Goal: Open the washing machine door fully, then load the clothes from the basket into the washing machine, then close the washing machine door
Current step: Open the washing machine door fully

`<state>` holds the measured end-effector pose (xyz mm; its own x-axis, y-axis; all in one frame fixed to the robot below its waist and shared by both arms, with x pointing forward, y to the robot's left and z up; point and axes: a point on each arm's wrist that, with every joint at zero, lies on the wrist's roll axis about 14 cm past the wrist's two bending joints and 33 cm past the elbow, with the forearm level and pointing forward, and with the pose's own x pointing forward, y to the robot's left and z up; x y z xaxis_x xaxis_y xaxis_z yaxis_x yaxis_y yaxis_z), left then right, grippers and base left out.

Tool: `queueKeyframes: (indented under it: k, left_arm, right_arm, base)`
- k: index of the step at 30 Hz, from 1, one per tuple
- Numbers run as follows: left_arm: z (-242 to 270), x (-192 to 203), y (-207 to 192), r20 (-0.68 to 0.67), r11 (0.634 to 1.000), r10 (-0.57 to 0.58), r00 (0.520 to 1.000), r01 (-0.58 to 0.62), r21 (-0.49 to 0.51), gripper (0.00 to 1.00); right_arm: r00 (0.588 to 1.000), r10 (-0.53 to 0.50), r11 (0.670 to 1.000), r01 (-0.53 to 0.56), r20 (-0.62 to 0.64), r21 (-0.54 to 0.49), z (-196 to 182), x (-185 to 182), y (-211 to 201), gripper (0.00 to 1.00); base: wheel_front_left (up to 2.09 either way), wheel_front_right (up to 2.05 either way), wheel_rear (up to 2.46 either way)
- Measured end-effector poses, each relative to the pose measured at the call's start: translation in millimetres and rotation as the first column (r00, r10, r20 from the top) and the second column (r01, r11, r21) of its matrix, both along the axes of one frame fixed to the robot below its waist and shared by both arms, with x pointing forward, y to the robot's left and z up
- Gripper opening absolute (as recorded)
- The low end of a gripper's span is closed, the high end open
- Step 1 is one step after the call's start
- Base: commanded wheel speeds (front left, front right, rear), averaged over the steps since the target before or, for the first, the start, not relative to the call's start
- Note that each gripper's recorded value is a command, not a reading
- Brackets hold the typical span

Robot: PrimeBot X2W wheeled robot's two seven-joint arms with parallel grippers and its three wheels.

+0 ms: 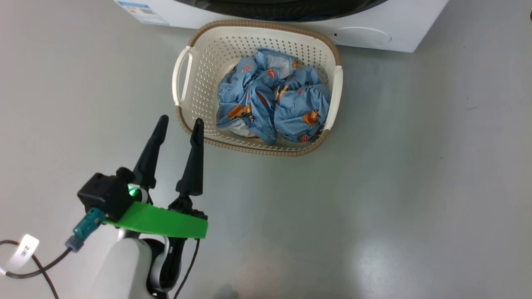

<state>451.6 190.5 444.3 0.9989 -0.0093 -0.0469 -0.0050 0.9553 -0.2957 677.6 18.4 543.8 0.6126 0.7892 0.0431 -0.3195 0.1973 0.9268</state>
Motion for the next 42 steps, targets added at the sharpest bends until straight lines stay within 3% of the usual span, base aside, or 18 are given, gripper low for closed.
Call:
queueKeyframes:
  k: [17, 42]
  left_arm:
    - [14.8, 0.3, -1.7, 0.038, 1.000, -0.001, 0.999, 0.001, -0.013, 1.00]
    - [34.1, -40.3, -8.4, 0.061, 1.000, -0.005, 0.998, 0.004, 0.014, 1.00]
  right_arm:
    - [0.991, 0.131, 0.988, -0.130, 0.005, -0.084, -3.7, -33.2, 20.2, 0.00]
    - [0.939, 0.342, 0.930, -0.343, -0.034, -0.131, 2.7, -159.5, 46.8, 0.00]
  base:
    - [0.00, 0.00, 0.00]
    - [0.00, 0.00, 0.00]
